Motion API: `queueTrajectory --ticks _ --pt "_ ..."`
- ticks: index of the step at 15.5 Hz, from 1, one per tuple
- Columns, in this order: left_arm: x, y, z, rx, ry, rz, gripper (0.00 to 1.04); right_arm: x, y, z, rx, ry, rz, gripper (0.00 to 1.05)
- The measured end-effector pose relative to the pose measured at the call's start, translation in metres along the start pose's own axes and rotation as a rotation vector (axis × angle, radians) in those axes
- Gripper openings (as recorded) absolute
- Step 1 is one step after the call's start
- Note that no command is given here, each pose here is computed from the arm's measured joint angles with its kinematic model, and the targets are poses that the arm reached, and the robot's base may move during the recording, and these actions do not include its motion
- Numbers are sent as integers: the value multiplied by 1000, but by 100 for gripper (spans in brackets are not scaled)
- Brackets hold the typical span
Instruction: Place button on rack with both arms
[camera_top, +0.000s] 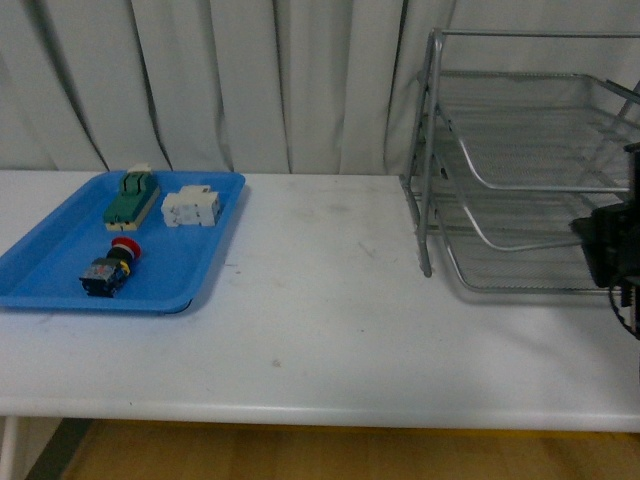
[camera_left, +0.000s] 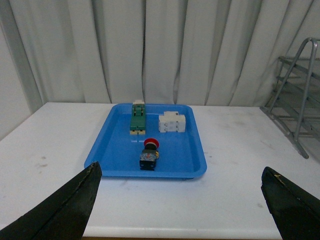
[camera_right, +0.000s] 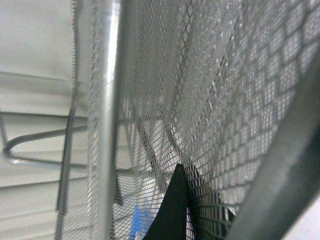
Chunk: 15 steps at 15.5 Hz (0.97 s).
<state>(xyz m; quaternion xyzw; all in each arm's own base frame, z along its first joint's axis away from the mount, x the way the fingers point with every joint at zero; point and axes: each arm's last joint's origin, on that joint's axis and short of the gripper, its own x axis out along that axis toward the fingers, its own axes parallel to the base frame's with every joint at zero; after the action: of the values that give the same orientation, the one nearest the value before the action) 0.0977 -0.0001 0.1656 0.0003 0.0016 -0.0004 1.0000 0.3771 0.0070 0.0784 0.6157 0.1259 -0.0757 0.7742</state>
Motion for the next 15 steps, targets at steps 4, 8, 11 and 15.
queueTrajectory --ticks 4,8,11,15 --pt "0 0 0 0 0 0 98 -91 -40 -15 101 41 -11 2" --pt "0 0 0 0 0 0 98 -100 -49 -19 107 103 -55 49" --pt "0 0 0 0 0 0 98 -110 -50 -19 106 106 -63 75" --pt "0 0 0 0 0 0 98 -146 -39 -27 0 130 -80 97"
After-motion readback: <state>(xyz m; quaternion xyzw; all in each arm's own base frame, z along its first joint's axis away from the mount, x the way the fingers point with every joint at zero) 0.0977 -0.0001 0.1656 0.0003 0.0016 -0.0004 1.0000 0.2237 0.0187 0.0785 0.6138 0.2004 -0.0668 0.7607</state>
